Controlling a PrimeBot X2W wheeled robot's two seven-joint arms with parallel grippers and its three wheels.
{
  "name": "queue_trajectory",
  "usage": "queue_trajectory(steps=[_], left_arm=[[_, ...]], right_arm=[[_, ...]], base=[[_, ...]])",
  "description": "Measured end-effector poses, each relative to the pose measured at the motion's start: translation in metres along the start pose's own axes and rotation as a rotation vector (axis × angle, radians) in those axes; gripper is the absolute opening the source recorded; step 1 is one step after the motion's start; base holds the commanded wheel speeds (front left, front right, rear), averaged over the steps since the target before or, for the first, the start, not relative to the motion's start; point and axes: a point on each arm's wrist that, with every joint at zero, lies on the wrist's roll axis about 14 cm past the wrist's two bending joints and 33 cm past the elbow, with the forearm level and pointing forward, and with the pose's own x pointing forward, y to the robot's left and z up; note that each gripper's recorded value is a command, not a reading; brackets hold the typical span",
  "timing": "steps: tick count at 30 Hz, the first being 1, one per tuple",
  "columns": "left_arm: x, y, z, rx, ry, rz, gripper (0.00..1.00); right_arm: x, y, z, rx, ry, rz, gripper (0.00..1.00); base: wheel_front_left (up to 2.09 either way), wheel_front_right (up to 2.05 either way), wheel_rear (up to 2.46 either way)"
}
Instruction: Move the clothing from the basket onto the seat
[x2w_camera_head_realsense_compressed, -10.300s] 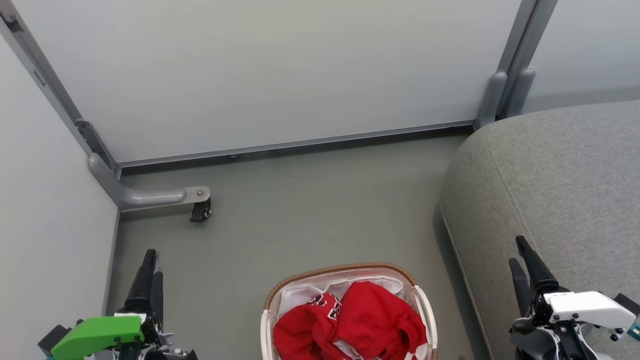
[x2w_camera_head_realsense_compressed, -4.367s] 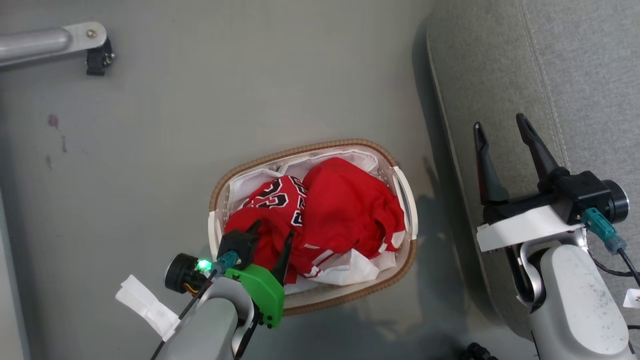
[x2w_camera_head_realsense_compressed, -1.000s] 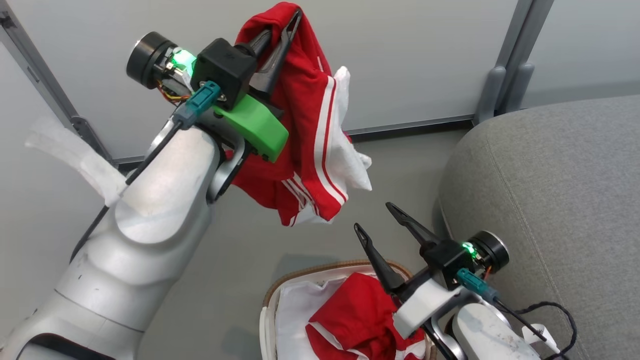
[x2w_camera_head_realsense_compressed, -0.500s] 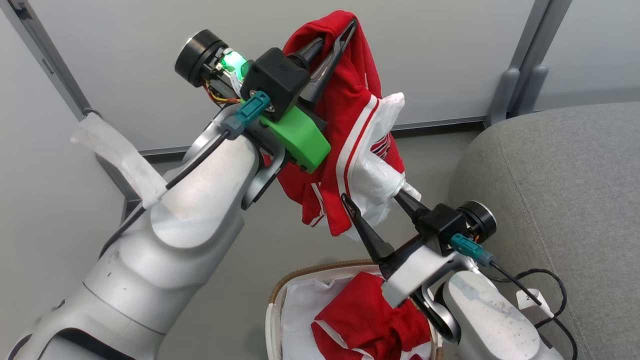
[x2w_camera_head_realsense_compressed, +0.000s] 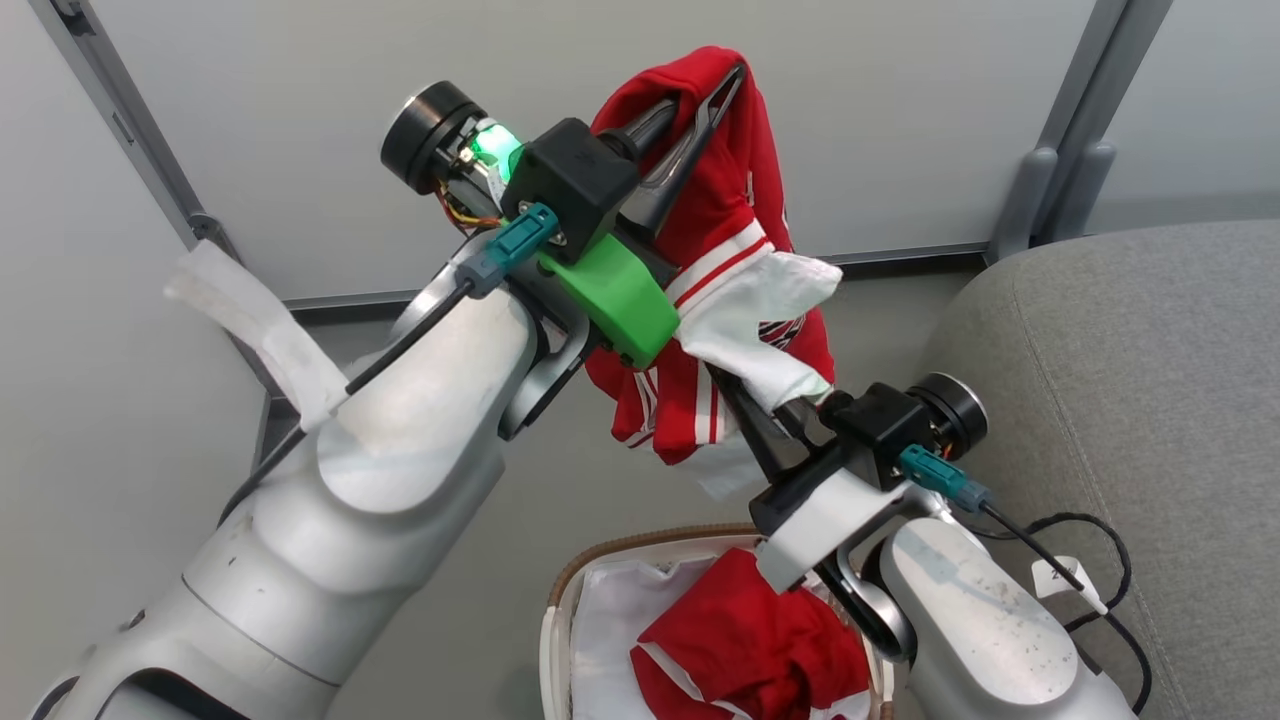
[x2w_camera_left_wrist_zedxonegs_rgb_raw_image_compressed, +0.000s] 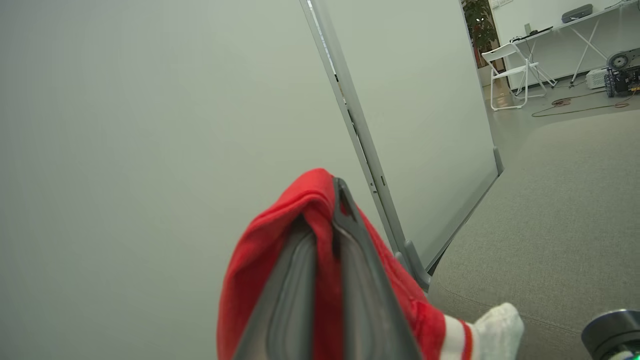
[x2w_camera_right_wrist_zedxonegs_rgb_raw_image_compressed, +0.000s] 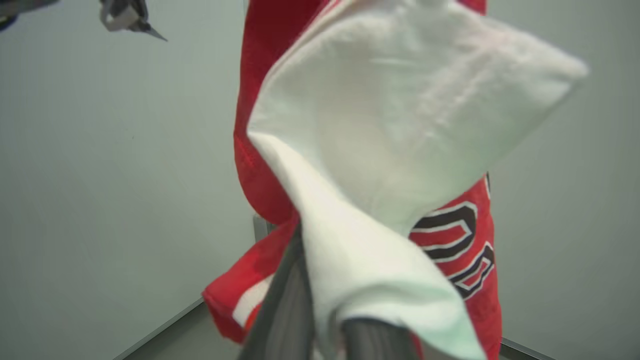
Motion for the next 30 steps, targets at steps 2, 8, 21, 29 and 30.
queue_trajectory(steps=[2,8,21,29,30], left_arm=[[-0.003,0.002,-0.005,-0.017,0.009,0.012,0.00],[-0.012,0.008,-0.021,-0.057,0.044,0.050,0.00],[-0.043,0.007,-0.074,-0.215,0.131,0.152,1.00],[-0.066,-0.010,-0.106,-0.341,0.176,0.203,1.00],[-0.068,-0.012,-0.109,-0.352,0.184,0.207,1.00]], right_arm=[[0.000,-0.003,0.003,-0.001,-0.009,-0.010,0.00],[-0.007,-0.013,0.005,-0.003,-0.016,-0.049,0.00],[-0.016,-0.051,0.033,-0.045,-0.098,-0.164,0.00],[-0.021,-0.069,0.046,-0.087,-0.133,-0.216,0.00],[-0.021,-0.071,0.046,-0.090,-0.133,-0.221,0.00]], base=[[0.00,0.00,0.00],[0.00,0.00,0.00],[0.00,0.00,0.00],[0.00,0.00,0.00],[0.00,0.00,0.00]])
